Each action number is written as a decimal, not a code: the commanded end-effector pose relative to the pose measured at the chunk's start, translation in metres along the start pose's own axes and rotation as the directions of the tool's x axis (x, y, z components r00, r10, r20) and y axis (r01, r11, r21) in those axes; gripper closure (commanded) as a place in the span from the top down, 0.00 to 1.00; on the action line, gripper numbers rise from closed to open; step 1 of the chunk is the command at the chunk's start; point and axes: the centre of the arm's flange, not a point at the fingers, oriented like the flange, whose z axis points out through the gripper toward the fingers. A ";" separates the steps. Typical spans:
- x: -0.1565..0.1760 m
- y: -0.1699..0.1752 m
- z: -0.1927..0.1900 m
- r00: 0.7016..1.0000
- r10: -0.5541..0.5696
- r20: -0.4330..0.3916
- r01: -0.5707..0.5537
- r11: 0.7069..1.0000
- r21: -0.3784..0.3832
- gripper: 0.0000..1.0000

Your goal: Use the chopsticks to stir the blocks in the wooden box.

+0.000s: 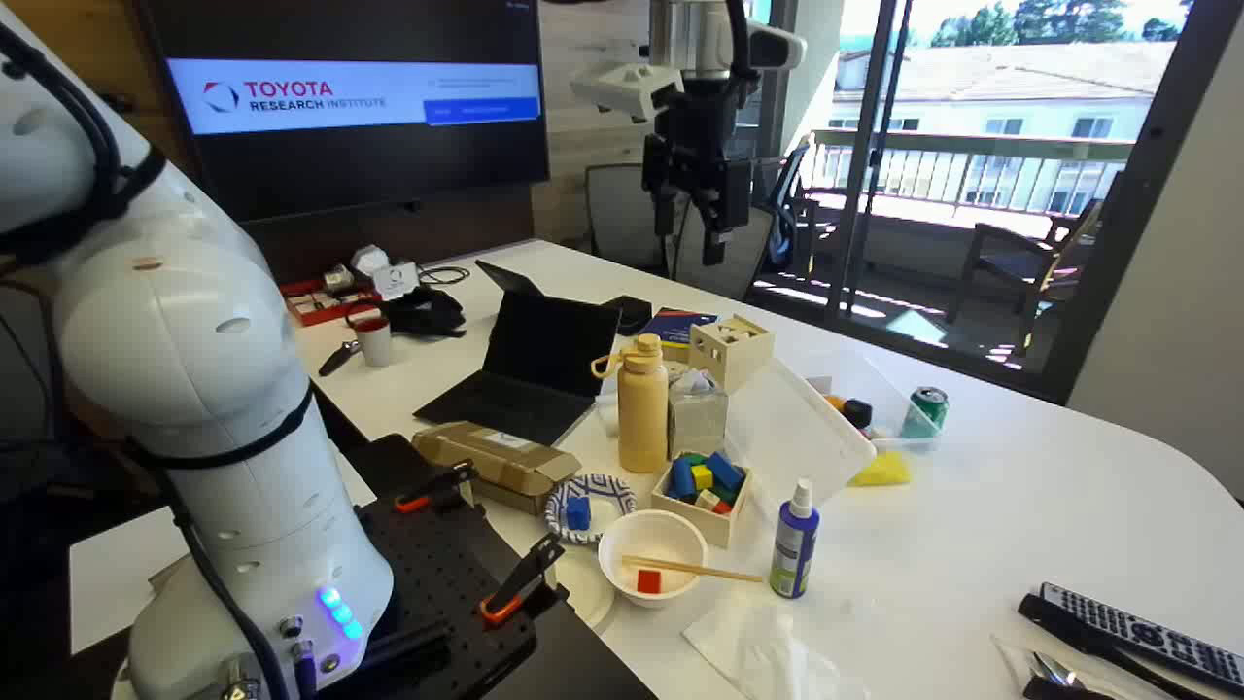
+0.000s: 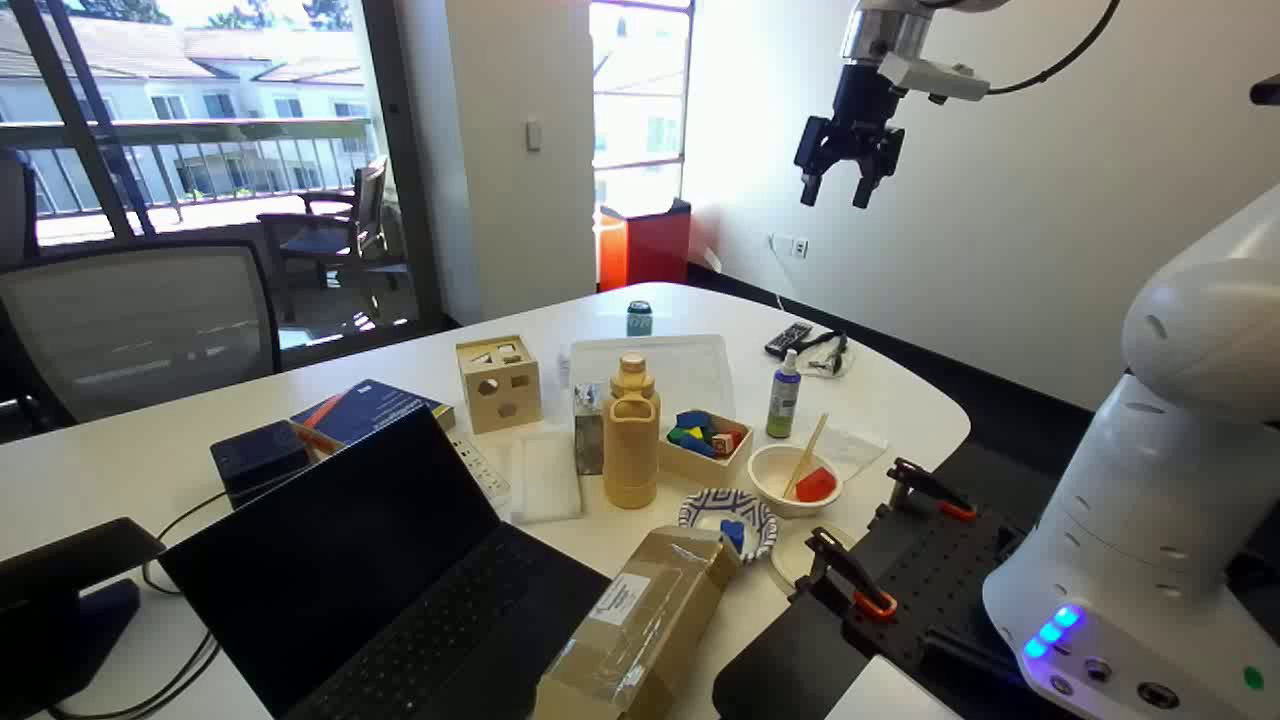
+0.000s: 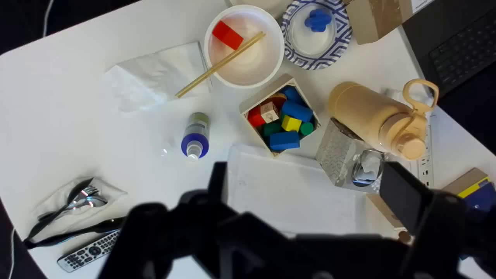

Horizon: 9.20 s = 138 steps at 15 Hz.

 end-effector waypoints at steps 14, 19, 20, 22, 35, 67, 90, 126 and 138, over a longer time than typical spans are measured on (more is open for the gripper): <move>-0.003 -0.006 0.121 0.937 0.326 -0.122 -0.336 0.939 -0.068 1.00; -0.001 0.016 0.196 0.843 0.526 -0.111 -0.533 0.845 -0.040 1.00; -0.004 0.021 0.212 0.824 0.556 -0.105 -0.563 0.826 -0.043 1.00; -0.009 0.030 0.241 0.794 0.598 -0.107 -0.605 0.795 -0.047 1.00; -0.002 0.079 0.368 0.631 0.759 -0.163 -0.775 0.624 -0.095 1.00; 0.001 0.058 0.355 0.661 0.730 -0.174 -0.751 0.645 -0.144 0.03; 0.102 -0.094 0.296 0.514 0.300 -0.803 -0.510 0.860 -0.005 0.03; 0.069 -0.050 0.391 0.621 0.215 -0.754 -0.526 0.827 -0.198 0.03; 0.079 -0.081 0.390 0.601 0.221 -0.768 -0.489 0.862 -0.134 0.03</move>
